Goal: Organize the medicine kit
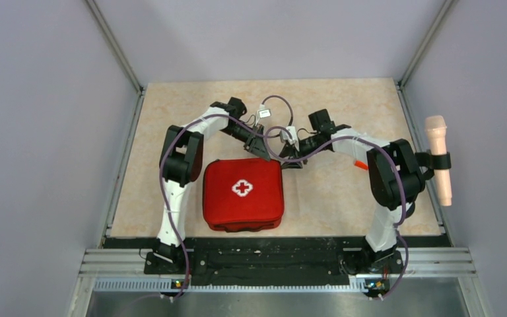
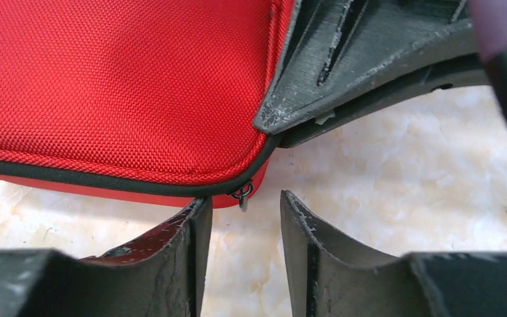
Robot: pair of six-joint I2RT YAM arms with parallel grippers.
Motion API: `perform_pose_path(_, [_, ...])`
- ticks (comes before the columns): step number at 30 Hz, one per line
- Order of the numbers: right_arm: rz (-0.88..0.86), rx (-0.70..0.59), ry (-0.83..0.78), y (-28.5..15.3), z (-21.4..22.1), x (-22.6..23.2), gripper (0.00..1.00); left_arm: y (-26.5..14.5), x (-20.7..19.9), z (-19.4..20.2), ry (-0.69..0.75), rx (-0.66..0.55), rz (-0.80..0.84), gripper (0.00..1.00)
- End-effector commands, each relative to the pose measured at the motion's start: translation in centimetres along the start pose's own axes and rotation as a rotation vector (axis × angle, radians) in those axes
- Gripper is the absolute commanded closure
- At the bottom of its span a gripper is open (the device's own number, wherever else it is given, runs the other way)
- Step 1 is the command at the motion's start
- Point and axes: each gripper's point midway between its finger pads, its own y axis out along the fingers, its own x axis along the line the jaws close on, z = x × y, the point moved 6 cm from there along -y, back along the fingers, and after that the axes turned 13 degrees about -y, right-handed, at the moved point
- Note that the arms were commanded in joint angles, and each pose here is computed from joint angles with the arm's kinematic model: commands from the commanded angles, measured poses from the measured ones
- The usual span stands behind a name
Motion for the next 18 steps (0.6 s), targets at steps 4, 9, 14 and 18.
perform_pose_path(4, [-0.083,-0.07,-0.111,1.6,-2.1,-0.3,0.71,-0.5,-1.8,-0.6,-0.031,-0.008,0.066,1.0])
perform_pose_path(9, [-0.085,-0.07,-0.112,1.6,-2.3,-0.4,0.93,-0.4,-1.7,-0.6,-0.027,-0.007,0.067,1.0])
perform_pose_path(14, [-0.047,-0.006,-0.088,1.3,-1.9,-1.0,1.0,-0.5,-1.8,-0.5,-0.018,-0.005,0.066,1.0])
perform_pose_path(18, [-0.008,0.077,-0.108,-0.2,-1.7,-1.1,1.0,-1.1,-1.6,-0.4,-0.01,-0.011,0.052,1.0])
